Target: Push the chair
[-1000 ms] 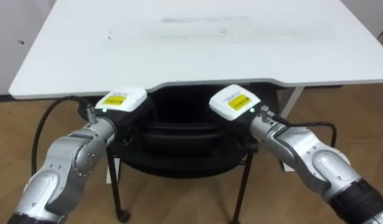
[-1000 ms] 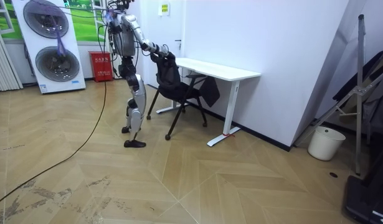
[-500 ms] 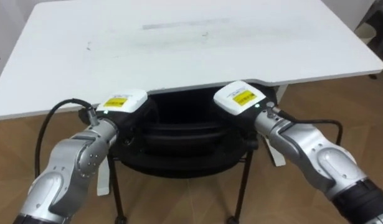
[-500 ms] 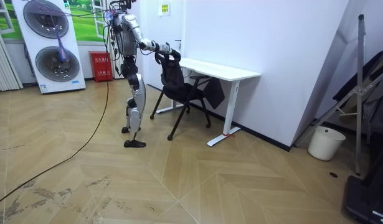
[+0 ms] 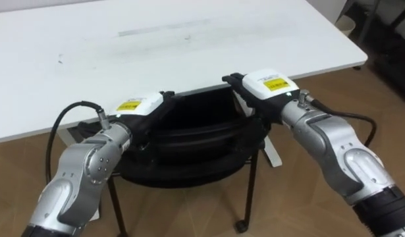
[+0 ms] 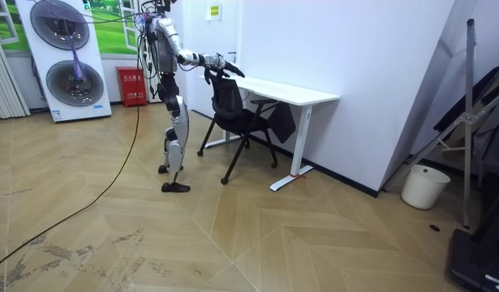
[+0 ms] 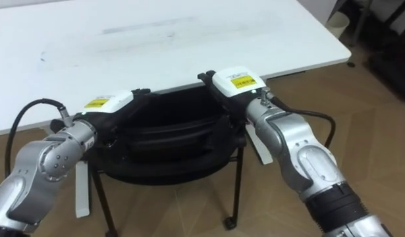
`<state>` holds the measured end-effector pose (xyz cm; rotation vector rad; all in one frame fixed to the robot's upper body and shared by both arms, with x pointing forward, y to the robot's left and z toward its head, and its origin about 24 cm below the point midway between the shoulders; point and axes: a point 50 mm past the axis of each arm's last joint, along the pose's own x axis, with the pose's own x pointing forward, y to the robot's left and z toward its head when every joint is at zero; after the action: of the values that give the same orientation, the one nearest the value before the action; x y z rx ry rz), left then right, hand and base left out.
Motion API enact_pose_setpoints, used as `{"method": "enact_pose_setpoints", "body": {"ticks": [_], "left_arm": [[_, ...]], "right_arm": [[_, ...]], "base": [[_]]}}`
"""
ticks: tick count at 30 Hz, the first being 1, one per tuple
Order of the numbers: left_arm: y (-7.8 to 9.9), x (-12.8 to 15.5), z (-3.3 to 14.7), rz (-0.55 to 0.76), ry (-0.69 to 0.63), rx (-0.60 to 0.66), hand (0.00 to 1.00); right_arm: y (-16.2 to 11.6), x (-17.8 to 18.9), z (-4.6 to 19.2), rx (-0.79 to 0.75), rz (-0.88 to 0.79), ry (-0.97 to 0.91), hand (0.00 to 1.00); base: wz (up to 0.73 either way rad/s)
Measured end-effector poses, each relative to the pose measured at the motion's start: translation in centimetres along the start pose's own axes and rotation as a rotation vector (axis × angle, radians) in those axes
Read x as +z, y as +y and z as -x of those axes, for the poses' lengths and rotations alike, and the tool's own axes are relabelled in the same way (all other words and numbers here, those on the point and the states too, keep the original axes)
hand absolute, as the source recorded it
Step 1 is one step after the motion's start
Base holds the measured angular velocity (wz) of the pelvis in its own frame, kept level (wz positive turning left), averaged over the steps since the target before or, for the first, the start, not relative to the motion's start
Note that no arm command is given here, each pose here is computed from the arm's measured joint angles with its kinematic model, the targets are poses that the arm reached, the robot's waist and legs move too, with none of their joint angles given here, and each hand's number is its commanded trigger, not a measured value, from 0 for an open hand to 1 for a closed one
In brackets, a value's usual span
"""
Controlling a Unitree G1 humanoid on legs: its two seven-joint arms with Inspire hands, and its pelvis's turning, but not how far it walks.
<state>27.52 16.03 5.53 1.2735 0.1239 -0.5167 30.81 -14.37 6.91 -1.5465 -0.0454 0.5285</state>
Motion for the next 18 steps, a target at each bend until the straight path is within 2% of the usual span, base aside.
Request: {"method": "enact_pose_setpoints", "body": {"ticks": [3, 7, 12, 14, 15, 16, 17, 18], "left_arm": [[0.2, 0.0, 0.0, 0.000, -0.002, 0.005, 0.00], [1.5, 0.4, 0.1, -0.014, -0.025, 0.048, 0.00], [2.6, 0.1, 0.8, -0.093, -0.037, 0.059, 0.00], [4.5, 0.3, 2.2, -0.205, -0.093, 0.098, 0.00], [5.1, 0.2, 2.6, -0.219, -0.110, 0.114, 0.00], [6.9, 0.1, 3.8, -0.242, -0.131, 0.191, 0.00], [9.7, -0.9, 5.5, -0.261, -0.087, 0.353, 0.00], [11.0, -1.5, 6.5, -0.270, -0.058, 0.437, 0.00]], "right_arm": [[-0.1, -0.1, 0.0, -0.004, -0.005, 0.002, 0.00], [-0.9, -0.5, 0.3, -0.032, -0.011, 0.005, 0.00], [-4.5, -2.1, 2.1, -0.165, 0.019, 0.011, 0.00], [-8.3, -4.6, 4.6, -0.389, 0.010, 0.095, 0.00], [-9.2, -5.3, 5.3, -0.448, 0.003, 0.117, 0.00], [-10.8, -6.5, 6.9, -0.568, -0.003, 0.160, 0.00], [-12.2, -7.1, 8.3, -0.673, 0.018, 0.188, 0.00], [-12.6, -7.3, 8.9, -0.715, 0.026, 0.196, 0.00]], "base": [[-0.01], [-0.02], [-0.07], [-0.07], [-0.05], [0.00], [0.00], [0.00]]}}
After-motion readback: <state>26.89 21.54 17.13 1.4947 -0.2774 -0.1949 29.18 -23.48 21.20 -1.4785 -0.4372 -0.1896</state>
